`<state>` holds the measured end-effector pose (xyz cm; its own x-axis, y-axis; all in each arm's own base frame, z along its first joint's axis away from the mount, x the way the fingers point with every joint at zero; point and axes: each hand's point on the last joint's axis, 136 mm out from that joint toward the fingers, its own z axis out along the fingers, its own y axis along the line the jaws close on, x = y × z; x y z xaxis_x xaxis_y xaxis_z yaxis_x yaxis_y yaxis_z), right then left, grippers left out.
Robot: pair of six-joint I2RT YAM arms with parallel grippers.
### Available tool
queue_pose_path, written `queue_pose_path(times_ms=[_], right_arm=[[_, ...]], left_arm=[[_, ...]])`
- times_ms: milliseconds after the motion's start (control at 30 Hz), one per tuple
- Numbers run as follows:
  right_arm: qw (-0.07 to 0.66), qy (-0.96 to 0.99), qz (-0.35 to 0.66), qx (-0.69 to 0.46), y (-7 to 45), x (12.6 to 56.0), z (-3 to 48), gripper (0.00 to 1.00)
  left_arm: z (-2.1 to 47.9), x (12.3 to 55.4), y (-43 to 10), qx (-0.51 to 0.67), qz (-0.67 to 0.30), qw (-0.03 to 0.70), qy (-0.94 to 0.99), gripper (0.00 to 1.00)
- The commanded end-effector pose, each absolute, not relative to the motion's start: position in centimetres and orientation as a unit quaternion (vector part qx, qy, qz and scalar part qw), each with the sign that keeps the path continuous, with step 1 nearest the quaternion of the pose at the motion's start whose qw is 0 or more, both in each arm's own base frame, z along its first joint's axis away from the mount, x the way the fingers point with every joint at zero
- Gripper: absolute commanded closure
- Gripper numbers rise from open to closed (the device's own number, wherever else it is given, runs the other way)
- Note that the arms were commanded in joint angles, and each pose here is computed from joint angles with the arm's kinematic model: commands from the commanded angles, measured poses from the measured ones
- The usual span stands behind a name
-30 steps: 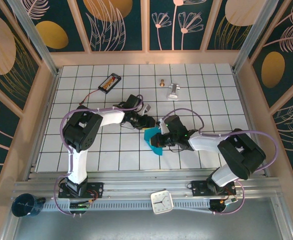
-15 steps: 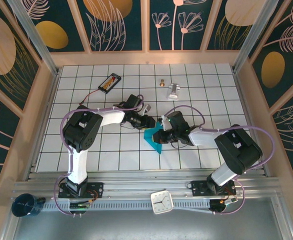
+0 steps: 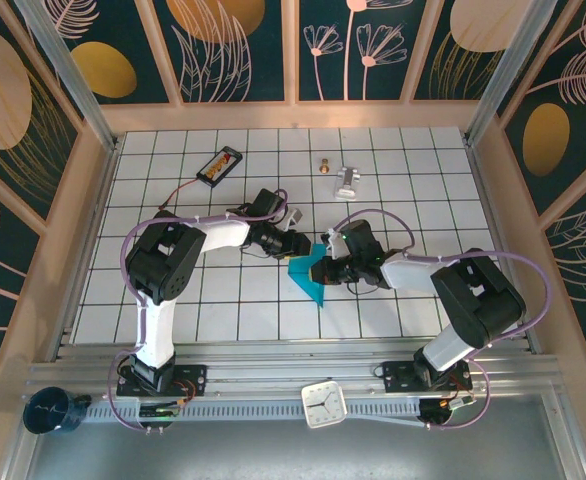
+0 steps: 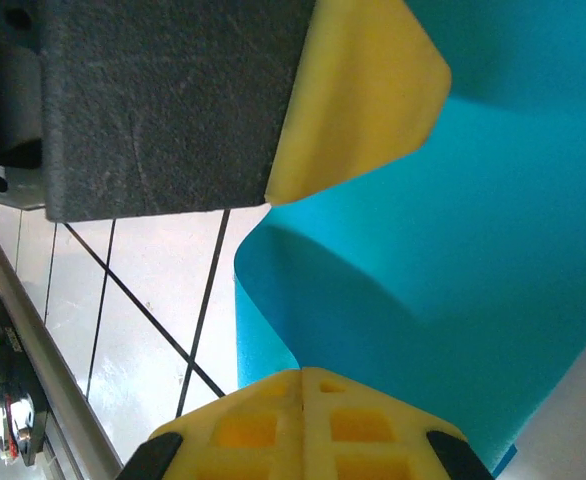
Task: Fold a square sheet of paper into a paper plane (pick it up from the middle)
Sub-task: Third fold the triangle at the center of the table.
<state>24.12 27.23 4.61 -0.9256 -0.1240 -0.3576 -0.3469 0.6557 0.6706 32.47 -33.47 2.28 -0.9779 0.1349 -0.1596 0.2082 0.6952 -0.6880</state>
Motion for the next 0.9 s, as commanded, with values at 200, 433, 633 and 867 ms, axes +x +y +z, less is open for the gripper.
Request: queue_pose_path(times_ms=[200, 433, 633, 867], right_arm=[[0.139, 0.906, 0.376, -0.132, 25.8, 23.7, 3.9, 0.95], [0.136, 0.91, 0.368, -0.133, 25.6, 24.1, 3.2, 0.95], [0.137, 0.912, 0.36, -0.142, 25.9, 24.8, 3.0, 0.95], [0.135, 0.915, 0.351, -0.145, 25.8, 25.2, 2.6, 0.95]], left_arm=[[-3.4, 31.4, -30.1, 0.068, -0.29, 0.015, 0.954, 0.59], [-3.4, 31.3, -30.2, 0.069, -0.291, 0.013, 0.954, 0.59], [-3.4, 31.3, -30.2, 0.07, -0.291, 0.013, 0.954, 0.59], [-3.3, 31.3, -30.2, 0.07, -0.293, 0.013, 0.954, 0.59]])
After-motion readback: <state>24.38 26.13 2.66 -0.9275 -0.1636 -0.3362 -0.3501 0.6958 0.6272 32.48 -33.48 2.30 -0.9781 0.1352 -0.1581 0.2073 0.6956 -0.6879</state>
